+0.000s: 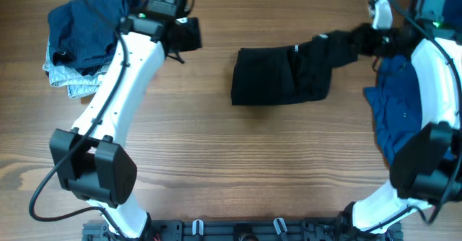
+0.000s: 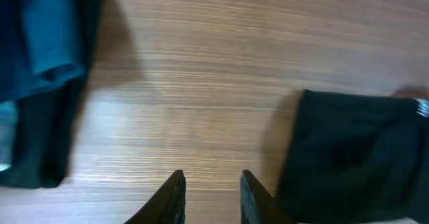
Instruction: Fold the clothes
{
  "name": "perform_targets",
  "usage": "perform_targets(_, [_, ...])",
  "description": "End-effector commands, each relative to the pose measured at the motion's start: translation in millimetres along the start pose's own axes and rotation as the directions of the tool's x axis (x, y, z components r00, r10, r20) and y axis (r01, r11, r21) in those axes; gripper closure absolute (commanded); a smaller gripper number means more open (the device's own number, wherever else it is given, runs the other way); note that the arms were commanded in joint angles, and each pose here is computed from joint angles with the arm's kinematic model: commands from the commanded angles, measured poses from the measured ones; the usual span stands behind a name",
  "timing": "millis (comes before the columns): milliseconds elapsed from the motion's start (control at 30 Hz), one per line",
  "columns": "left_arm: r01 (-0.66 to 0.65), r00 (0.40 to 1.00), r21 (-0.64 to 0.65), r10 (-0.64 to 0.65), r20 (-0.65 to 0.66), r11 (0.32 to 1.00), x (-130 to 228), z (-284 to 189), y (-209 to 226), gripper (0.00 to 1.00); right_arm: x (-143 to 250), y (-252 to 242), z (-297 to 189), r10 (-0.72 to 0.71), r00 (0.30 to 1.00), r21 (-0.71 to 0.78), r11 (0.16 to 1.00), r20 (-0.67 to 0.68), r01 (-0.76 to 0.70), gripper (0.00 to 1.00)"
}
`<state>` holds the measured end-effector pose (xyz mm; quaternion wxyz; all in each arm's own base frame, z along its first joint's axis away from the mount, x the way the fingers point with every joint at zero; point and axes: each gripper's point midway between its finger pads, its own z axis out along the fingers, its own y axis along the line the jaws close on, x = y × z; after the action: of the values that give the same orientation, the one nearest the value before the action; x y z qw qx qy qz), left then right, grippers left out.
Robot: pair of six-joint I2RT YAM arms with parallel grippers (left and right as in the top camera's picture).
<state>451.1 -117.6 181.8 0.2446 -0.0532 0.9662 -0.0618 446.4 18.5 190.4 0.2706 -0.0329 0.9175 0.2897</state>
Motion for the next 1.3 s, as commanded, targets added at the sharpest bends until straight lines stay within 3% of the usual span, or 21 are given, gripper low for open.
perform_targets(0, [0.058, 0.998, -0.062, -0.058, -0.007, 0.996, -6, 2, 39, 0.72, -19, 64, -12, -0.125, 0.991, -0.077, 0.989, 0.056, 0.129, 0.95])
perform_targets(333, [0.167, 0.986, -0.127, -0.169, -0.006, 0.978, -13, -1, 98, 0.73, 14, 148, 54, -0.275, 0.959, -0.105, 0.958, -0.063, 0.268, 0.96])
perform_targets(833, [0.145, 0.989, -0.13, -0.148, -0.01, 0.981, -13, 0, 100, 0.73, 83, 198, 180, -0.387, 0.896, -0.227, 0.913, -0.217, 0.339, 0.96])
perform_targets(1267, [0.146, 0.989, -0.128, -0.148, -0.004, 0.981, -15, 0, 100, 0.73, 88, 217, 196, -0.433, 0.883, -0.273, 0.884, -0.178, 0.379, 0.96])
